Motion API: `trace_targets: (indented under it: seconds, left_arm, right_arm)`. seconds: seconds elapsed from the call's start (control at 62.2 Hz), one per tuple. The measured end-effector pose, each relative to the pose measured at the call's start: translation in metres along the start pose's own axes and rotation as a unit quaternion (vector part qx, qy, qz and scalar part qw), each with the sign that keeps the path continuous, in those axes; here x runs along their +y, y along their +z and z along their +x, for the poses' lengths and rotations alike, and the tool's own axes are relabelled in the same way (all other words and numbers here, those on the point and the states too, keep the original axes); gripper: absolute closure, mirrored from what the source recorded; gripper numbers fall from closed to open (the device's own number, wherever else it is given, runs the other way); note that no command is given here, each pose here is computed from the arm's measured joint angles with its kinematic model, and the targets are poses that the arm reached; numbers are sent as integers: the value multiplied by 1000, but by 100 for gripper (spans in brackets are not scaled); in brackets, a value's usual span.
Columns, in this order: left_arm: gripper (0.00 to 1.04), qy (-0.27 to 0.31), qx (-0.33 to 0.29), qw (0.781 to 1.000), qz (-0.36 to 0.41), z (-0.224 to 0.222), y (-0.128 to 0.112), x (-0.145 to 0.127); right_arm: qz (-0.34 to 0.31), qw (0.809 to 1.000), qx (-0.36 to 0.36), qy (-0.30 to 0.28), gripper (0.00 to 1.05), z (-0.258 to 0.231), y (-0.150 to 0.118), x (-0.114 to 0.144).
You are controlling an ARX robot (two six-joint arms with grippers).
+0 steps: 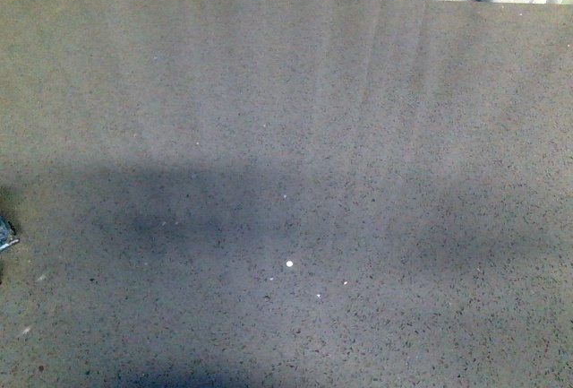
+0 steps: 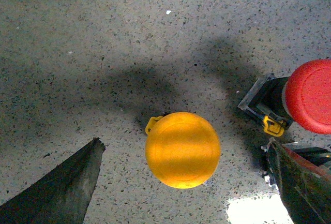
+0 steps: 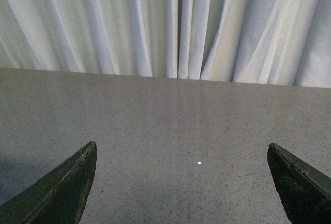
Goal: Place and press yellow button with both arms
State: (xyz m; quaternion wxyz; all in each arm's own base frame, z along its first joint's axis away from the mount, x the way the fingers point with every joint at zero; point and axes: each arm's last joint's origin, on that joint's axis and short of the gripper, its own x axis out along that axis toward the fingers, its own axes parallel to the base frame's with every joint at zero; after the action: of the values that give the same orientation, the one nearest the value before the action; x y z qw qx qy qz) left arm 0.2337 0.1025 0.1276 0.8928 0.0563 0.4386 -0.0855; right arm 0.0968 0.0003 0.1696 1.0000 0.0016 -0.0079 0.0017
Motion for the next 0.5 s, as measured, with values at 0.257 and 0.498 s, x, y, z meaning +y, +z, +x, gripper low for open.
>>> trace_targets:
  seconds: [0.257,0.498]
  left_arm:
    - [9,5,2,1000,0,5,3,5]
    - [9,8,8,1000,-2,8,3,7]
  right_arm:
    - [0,1000,0,0,9,0,0,0]
    - [0,1000,0,0,9,0,0,0]
